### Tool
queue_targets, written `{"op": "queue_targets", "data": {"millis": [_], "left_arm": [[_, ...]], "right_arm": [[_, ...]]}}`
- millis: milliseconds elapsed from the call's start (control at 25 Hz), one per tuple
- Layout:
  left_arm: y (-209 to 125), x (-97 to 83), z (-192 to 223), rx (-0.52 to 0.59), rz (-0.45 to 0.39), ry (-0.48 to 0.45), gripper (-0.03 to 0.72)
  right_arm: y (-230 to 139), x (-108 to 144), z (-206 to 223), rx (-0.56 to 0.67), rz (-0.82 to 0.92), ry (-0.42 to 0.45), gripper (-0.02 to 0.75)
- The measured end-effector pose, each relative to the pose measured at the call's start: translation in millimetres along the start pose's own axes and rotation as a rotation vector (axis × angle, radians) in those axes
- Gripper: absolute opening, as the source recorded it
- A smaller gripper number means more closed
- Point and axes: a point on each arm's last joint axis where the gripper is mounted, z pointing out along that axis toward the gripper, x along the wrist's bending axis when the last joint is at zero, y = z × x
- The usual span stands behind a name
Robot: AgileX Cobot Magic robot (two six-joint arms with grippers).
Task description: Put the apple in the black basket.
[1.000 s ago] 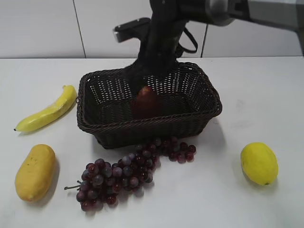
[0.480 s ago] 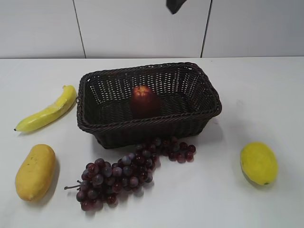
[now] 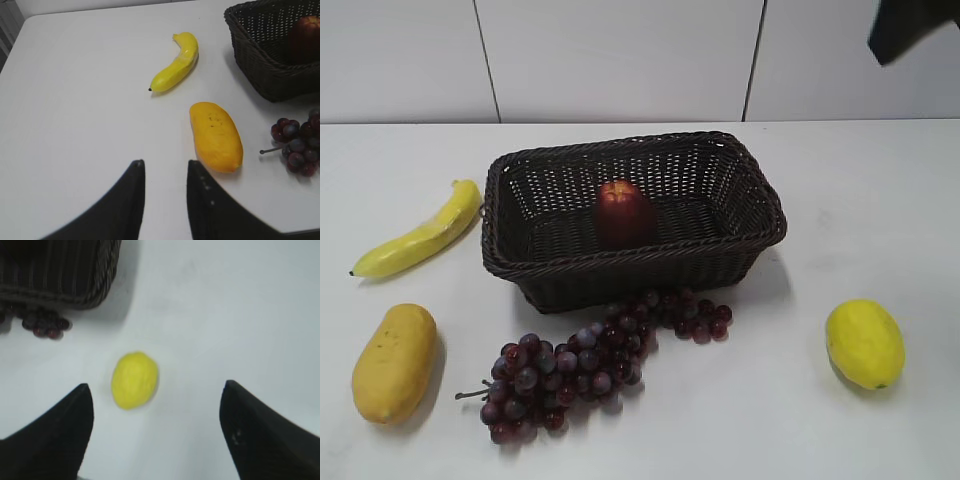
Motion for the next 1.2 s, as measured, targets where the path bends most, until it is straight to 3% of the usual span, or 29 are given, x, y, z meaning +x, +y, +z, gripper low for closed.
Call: {"op": "queue_targets", "data": {"millis": [320,600,760,1040,1200], "left_arm": [[0.0,0.0,0.0,0.0,0.0,0.0,0.223],[0.0,0.0,0.0,0.0,0.0,0.0,0.223],[0.0,0.0,0.0,0.0,0.0,0.0,0.223],[0.0,0.0,0.0,0.0,0.0,0.0,0.223],[0.0,0.0,0.0,0.0,0.0,0.0,0.223]], "right_arm": [[-135.3,4.3,-21.6,0.018,0.086,0.006,0.593],[-215.5,1.8,-67.1,-0.232,0.121,0.0,0.593],[-246.8,-1.3,-83.1,-0.365,0.163,-0.031,0.593],[-284.0,-0.9,-89.4,-0.464,0.328,-0.19,0.593],[-298.8,7.6,-93.7,-0.531,0.334,-0.214,0.593]]}}
